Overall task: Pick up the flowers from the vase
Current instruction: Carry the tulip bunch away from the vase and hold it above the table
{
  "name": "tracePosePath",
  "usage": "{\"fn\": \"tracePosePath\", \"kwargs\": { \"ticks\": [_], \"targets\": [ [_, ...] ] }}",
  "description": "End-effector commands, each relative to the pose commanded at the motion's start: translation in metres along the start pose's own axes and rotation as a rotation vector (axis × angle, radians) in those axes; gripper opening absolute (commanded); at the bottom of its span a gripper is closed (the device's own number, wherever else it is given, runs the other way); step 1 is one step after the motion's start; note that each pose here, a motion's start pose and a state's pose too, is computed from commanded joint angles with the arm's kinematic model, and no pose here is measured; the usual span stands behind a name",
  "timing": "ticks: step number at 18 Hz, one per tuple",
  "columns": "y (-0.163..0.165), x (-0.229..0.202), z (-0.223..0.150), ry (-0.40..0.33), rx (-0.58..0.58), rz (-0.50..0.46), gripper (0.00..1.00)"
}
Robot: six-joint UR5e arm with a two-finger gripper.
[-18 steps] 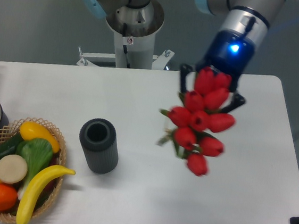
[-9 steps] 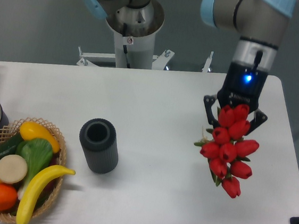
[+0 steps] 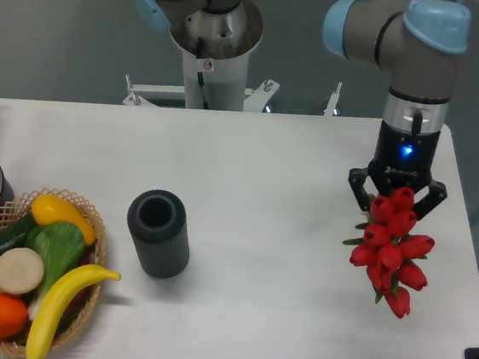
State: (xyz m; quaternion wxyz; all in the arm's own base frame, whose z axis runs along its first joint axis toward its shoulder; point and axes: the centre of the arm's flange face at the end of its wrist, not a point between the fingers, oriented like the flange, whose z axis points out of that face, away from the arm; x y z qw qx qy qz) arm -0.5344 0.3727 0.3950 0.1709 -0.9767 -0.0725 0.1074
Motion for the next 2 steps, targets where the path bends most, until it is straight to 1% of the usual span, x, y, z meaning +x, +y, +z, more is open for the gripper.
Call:
{"fn": "tracePosePath", "kwargs": {
  "ticks": [2],
  "targets": [
    [-0.0012,0.0063,0.0102,-0.011,-0.069,0.056,0.0]
  ]
}}
